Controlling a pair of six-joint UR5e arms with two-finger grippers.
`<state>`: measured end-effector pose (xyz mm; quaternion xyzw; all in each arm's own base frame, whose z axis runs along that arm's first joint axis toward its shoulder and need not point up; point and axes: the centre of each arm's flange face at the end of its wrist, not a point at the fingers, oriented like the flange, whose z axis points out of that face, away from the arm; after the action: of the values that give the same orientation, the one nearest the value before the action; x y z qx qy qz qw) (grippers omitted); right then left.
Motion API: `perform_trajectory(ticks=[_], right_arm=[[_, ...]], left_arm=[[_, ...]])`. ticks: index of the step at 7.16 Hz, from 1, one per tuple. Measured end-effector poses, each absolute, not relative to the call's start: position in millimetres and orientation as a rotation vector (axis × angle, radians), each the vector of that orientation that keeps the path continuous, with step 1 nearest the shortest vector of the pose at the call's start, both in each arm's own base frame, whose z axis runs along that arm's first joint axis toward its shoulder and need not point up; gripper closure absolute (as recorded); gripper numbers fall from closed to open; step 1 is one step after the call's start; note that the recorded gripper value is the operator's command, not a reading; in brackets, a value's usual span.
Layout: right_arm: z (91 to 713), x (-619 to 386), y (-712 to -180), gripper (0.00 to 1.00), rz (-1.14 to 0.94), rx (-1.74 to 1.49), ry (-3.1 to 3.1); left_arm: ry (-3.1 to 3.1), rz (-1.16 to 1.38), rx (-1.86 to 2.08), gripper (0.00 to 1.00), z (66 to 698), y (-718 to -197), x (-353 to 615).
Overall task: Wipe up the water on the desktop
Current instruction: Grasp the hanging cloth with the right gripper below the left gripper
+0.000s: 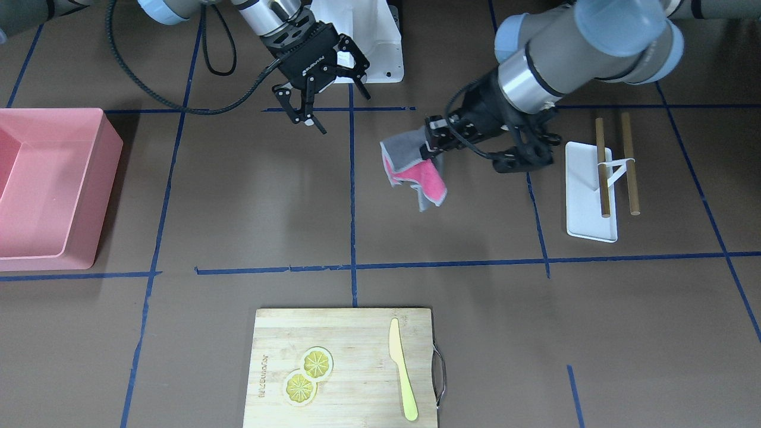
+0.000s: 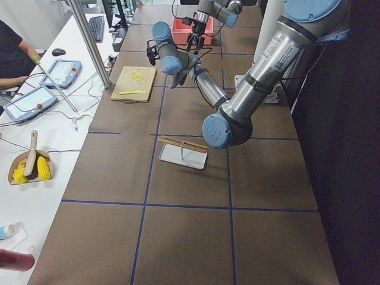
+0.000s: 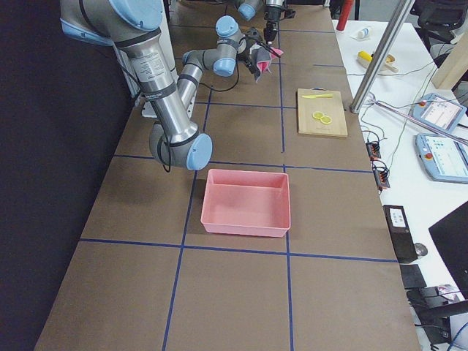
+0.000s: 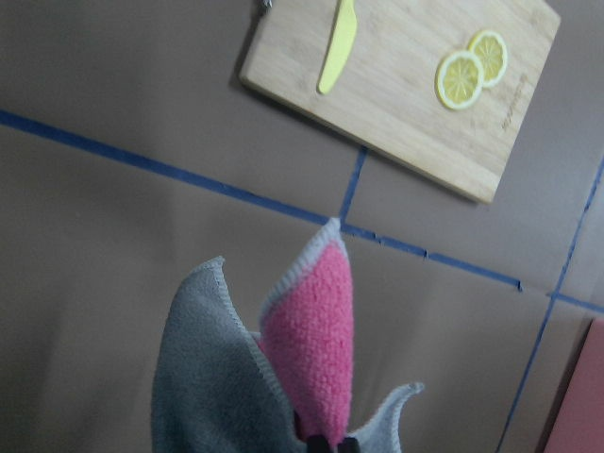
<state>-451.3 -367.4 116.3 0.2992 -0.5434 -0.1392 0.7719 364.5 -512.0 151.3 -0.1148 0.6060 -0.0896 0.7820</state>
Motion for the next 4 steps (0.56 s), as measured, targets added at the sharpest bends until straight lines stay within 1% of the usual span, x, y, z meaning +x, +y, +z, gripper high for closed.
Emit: perform_trajectory(ticks=[2, 4], right_arm=[[115, -457, -361, 0.01, -0.308, 0.678, -1.187], [114, -461, -356, 0.01, -0.304, 0.692, -1.183]], left_arm=[[1.327, -0.151, -0.290, 0.98, 125, -488, 393], [1.333, -0.130, -0.315, 0.98, 112, -474, 407]])
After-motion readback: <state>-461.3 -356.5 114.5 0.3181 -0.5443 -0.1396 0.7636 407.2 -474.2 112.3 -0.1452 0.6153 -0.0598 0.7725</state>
